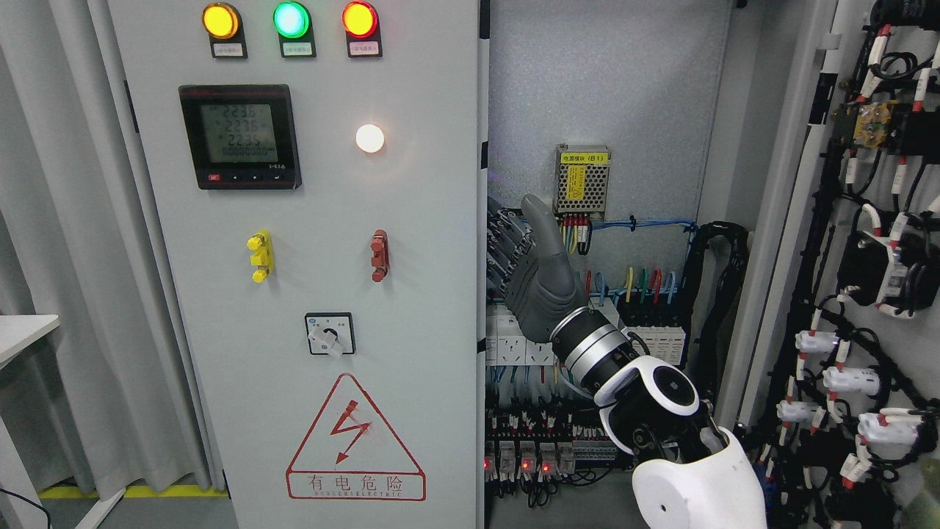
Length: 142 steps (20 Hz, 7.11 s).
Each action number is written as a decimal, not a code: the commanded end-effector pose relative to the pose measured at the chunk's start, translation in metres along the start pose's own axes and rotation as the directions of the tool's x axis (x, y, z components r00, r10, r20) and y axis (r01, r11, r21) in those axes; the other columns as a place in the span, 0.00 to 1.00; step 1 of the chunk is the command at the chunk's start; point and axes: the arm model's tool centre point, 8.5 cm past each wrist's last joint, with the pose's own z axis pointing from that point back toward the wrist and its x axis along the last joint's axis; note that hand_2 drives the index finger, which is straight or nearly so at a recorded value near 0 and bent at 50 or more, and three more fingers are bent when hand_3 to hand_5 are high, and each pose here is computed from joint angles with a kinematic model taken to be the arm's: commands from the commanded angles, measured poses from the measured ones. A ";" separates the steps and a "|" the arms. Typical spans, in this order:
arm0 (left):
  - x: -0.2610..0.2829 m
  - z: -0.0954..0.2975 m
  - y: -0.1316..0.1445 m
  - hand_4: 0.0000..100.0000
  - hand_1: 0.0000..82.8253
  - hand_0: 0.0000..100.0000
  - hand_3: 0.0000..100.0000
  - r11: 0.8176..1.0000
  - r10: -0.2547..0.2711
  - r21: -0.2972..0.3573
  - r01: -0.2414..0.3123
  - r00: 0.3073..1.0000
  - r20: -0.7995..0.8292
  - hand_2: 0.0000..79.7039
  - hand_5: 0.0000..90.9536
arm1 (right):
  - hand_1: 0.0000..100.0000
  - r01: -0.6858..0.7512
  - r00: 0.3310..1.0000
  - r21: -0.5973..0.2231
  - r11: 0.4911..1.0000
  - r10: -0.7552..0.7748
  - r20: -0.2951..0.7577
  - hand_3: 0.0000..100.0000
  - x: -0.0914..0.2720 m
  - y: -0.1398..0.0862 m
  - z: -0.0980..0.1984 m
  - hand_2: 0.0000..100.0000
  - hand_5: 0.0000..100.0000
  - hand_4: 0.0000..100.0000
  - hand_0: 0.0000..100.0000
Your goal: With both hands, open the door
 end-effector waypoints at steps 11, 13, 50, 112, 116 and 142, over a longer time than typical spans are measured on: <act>0.002 0.003 0.021 0.03 0.00 0.29 0.03 0.999 0.000 0.032 0.000 1.000 0.007 0.04 0.00 | 0.00 0.010 1.000 0.056 0.998 -0.010 0.000 0.00 -0.006 -0.006 -0.001 0.00 0.00 0.00 0.22; 0.002 0.003 0.021 0.03 0.00 0.29 0.03 0.999 0.000 0.032 0.000 1.000 0.007 0.04 0.00 | 0.00 0.012 1.000 0.054 0.998 -0.012 0.001 0.00 -0.006 -0.007 0.000 0.00 0.00 0.00 0.22; 0.007 0.003 0.022 0.03 0.00 0.29 0.03 0.999 -0.006 0.034 0.005 1.000 0.014 0.04 0.00 | 0.00 0.051 0.998 0.146 0.988 -0.056 0.037 0.00 0.002 -0.005 0.004 0.00 0.00 0.00 0.22; 0.007 0.003 0.021 0.03 0.00 0.29 0.03 0.999 -0.005 0.033 0.005 1.000 0.013 0.04 0.00 | 0.00 0.016 0.998 0.517 0.856 -0.044 0.042 0.00 -0.042 0.132 0.042 0.00 0.00 0.00 0.22; 0.005 0.003 0.021 0.03 0.00 0.29 0.03 0.999 -0.004 0.033 0.003 1.000 0.010 0.03 0.00 | 0.00 0.030 0.997 0.608 0.794 -0.068 0.039 0.00 -0.042 0.150 0.050 0.00 0.00 0.00 0.22; 0.002 0.003 0.024 0.03 0.00 0.29 0.03 0.999 -0.003 0.037 0.003 1.000 0.006 0.04 0.00 | 0.00 0.176 0.984 0.708 0.684 -0.099 -0.149 0.00 -0.098 0.206 0.065 0.00 0.00 0.00 0.22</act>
